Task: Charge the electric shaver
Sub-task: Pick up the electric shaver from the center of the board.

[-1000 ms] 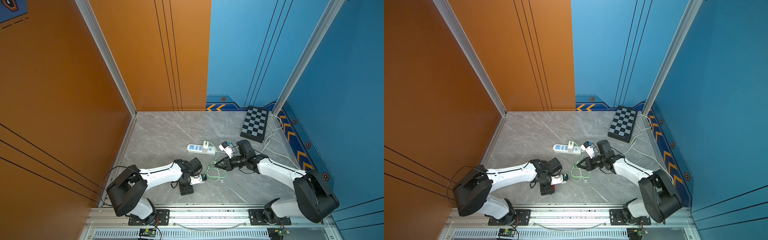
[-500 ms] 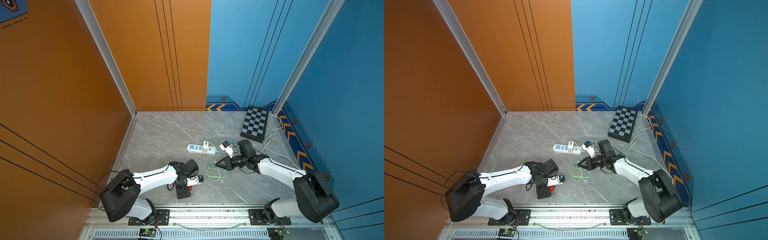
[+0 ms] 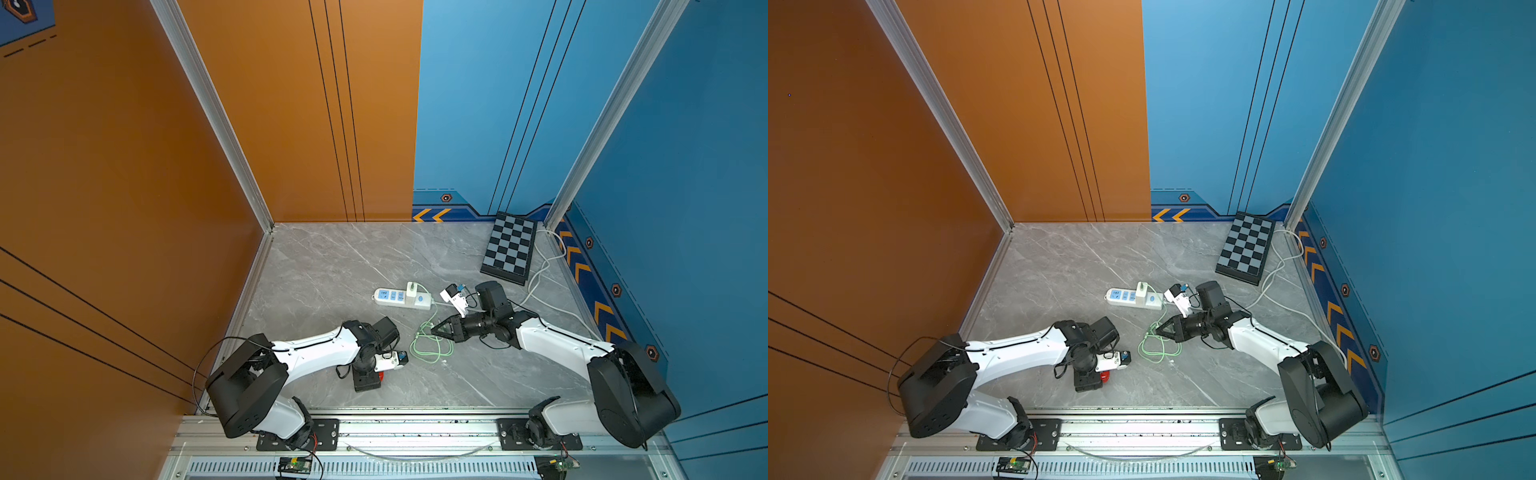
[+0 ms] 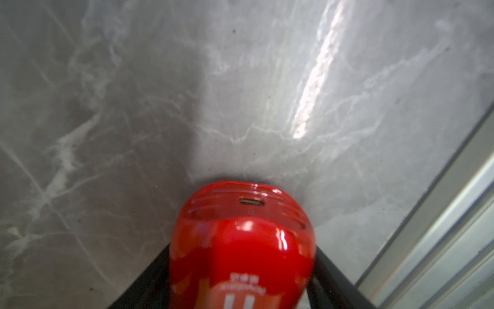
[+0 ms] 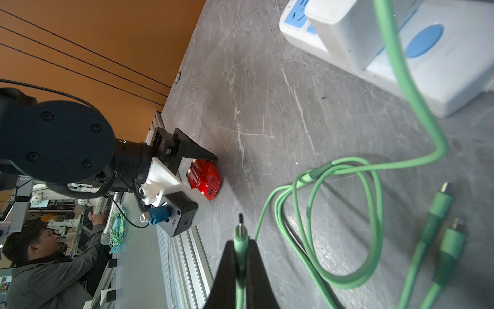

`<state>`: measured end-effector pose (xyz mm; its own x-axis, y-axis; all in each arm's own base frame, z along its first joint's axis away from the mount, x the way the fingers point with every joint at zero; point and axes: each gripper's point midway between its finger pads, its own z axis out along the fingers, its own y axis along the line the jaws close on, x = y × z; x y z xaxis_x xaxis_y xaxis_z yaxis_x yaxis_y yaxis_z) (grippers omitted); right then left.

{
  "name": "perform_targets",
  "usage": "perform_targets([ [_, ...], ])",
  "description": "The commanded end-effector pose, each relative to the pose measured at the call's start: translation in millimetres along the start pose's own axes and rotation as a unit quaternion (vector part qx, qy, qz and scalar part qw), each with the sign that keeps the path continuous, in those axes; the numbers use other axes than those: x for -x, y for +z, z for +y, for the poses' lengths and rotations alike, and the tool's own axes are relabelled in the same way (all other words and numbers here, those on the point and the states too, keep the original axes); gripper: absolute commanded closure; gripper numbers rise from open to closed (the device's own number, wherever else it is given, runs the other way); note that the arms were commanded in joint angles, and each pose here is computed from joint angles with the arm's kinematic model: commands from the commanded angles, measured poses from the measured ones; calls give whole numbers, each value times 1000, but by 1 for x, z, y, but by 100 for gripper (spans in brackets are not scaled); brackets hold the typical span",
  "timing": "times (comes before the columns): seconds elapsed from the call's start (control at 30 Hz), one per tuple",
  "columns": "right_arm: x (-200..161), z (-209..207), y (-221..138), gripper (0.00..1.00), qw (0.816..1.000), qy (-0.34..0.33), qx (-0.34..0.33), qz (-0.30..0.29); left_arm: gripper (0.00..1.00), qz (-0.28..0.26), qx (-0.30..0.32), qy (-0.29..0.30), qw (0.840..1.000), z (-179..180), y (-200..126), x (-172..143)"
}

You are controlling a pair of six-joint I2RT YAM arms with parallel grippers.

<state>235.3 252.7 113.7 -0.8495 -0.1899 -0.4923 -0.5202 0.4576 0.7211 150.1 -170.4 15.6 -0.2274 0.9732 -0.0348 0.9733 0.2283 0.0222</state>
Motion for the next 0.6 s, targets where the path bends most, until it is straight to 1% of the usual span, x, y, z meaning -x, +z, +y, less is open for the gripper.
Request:
perform_targets([
  [0.0,2,1,-3,100,1000,-4,-2,-12,42,20,-5,7,1000,-4,14,-8],
  [0.07,4,2,-3,100,1000,-6,-2,-14,50,20,-5,5,1000,-4,14,-10],
  [0.13,3,1,-3,100,1000,-4,-2,-13,64,18,-5,4,1000,-5,14,-11],
  [0.2,3,1,-3,100,1000,-4,-2,-13,81,15,-5,2,1000,-5,14,-10],
  [0.27,2,1,-3,100,1000,-2,-3,-12,95,14,-4,1,1000,-5,13,-10],
  [0.3,1,1,-3,100,1000,0,-3,-11,100,11,0,1,1000,-4,13,-9],
  [0.43,-2,3,-1,100,1000,6,-3,-4,100,-4,17,-2,1000,2,5,-4],
  [0.57,-10,6,5,100,1000,14,-4,15,100,-33,61,-3,998,17,-15,0],
])
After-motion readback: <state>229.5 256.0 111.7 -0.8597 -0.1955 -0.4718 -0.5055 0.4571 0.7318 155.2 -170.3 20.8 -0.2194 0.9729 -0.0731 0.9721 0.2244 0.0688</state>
